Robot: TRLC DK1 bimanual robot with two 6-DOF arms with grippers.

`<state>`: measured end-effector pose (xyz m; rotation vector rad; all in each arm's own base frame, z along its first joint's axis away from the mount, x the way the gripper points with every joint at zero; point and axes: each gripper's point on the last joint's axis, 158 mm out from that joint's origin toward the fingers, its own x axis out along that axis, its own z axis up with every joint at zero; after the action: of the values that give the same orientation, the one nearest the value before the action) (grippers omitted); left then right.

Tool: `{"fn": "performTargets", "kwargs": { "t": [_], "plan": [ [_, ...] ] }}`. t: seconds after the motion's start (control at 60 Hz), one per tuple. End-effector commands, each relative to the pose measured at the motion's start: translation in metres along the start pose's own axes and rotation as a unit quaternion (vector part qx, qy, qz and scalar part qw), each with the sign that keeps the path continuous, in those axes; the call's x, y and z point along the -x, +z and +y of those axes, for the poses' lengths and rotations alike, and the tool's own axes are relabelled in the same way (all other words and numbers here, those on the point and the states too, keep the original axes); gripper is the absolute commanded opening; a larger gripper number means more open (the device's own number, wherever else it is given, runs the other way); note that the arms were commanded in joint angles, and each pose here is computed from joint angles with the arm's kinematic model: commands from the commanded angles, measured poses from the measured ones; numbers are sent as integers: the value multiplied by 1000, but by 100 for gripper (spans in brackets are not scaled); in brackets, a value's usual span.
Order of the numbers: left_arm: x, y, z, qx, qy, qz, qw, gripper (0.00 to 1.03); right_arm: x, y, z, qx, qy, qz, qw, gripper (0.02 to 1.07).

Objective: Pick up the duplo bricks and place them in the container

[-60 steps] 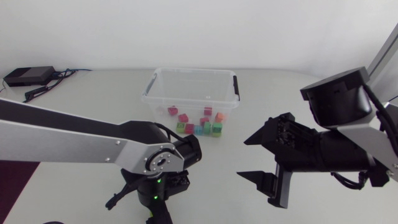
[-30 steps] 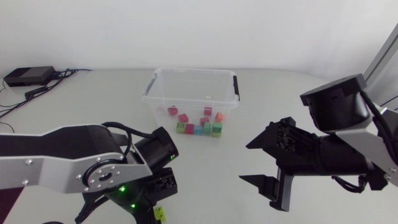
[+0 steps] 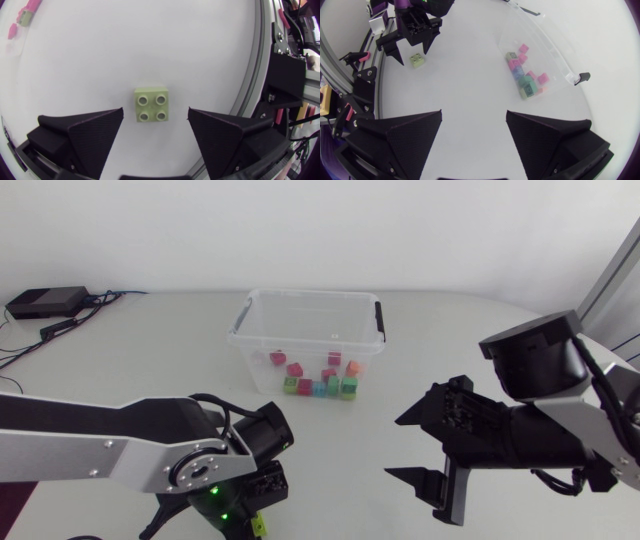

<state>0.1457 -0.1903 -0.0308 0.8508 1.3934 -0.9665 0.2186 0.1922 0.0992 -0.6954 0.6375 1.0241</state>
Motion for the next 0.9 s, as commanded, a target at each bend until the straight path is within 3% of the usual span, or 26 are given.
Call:
{"fn": "performTargets", "kwargs": {
  "t": [0.0,0.067,0.1,0.167,0.417,0.667,0.883],
  "plan": [
    [-10,-9,-3,13,-10,16,1000,76,-2,-3,4,7,6,-1,1000,95],
    [-11,-8,-2,12,-10,14,1000,65,1,-1,3,7,2,-6,1000,95],
    [-11,-6,0,14,-8,9,1000,49,4,1,2,6,-3,-12,1000,95],
    [-11,-5,2,16,-7,5,1000,34,11,4,0,5,-12,-21,1000,95],
    [-5,-4,9,18,-3,-7,1000,32,67,20,-40,-52,-131,-118,983,95],
    [68,33,45,35,53,-138,988,32,89,-2,-77,-114,-231,-160,953,95],
    [145,66,96,51,121,-240,962,35,100,-21,-98,-164,-290,-182,925,97]
  ]
}}
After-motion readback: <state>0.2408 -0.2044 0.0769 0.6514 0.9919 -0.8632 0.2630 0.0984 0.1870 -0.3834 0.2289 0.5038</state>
